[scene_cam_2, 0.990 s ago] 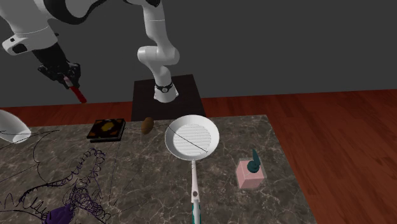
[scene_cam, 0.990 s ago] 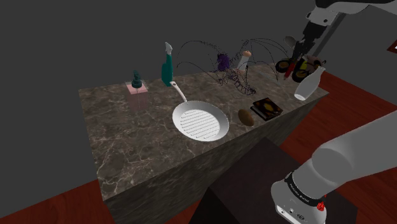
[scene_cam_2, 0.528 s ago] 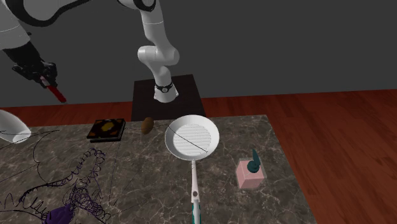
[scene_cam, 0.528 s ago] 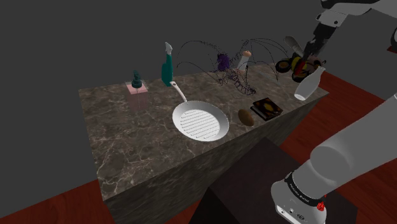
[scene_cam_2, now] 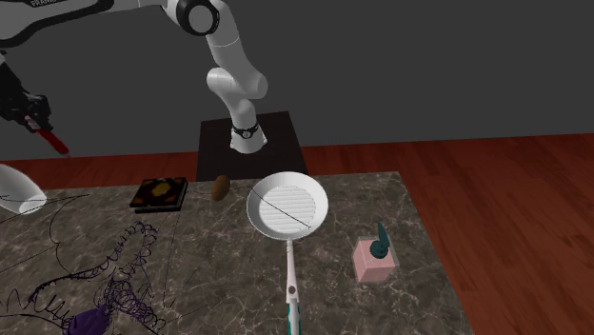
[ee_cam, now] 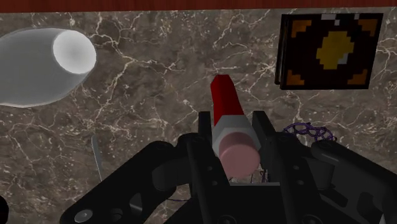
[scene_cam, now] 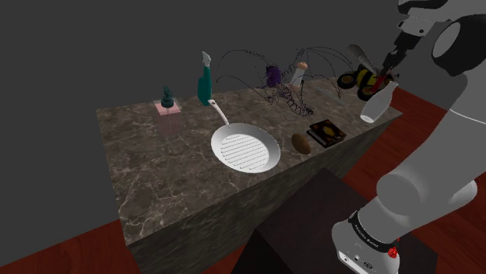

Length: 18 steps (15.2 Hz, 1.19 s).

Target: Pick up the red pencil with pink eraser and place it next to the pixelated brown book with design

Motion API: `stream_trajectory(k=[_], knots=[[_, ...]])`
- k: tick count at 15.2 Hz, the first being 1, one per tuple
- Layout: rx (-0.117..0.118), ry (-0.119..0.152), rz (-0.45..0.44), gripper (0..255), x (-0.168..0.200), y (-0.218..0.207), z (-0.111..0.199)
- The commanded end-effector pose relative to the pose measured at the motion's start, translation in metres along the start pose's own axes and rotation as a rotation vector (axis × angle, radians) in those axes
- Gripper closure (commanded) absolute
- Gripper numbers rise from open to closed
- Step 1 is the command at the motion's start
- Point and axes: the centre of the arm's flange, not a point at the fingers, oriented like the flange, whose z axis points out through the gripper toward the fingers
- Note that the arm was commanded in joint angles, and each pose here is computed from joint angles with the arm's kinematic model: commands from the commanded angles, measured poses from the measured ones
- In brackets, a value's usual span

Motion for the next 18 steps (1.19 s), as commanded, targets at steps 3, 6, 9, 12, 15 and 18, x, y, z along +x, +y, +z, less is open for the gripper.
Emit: stream_trajectory(k=[3,6,9,12,15,18], knots=[[0.0,0.0,-0.002,255,-0.001,0.007,0.017],[0.0,0.0,-0.002,255,-0.001,0.007,0.033],[0.0,0.0,-0.002,255,-0.001,0.007,0.049],[0.0,0.0,-0.002,255,-0.001,0.006,0.064],[0.0,0.0,-0.002,255,-0.001,0.006,0.08],[0.0,0.0,-0.002,255,-0.001,0.006,0.096]])
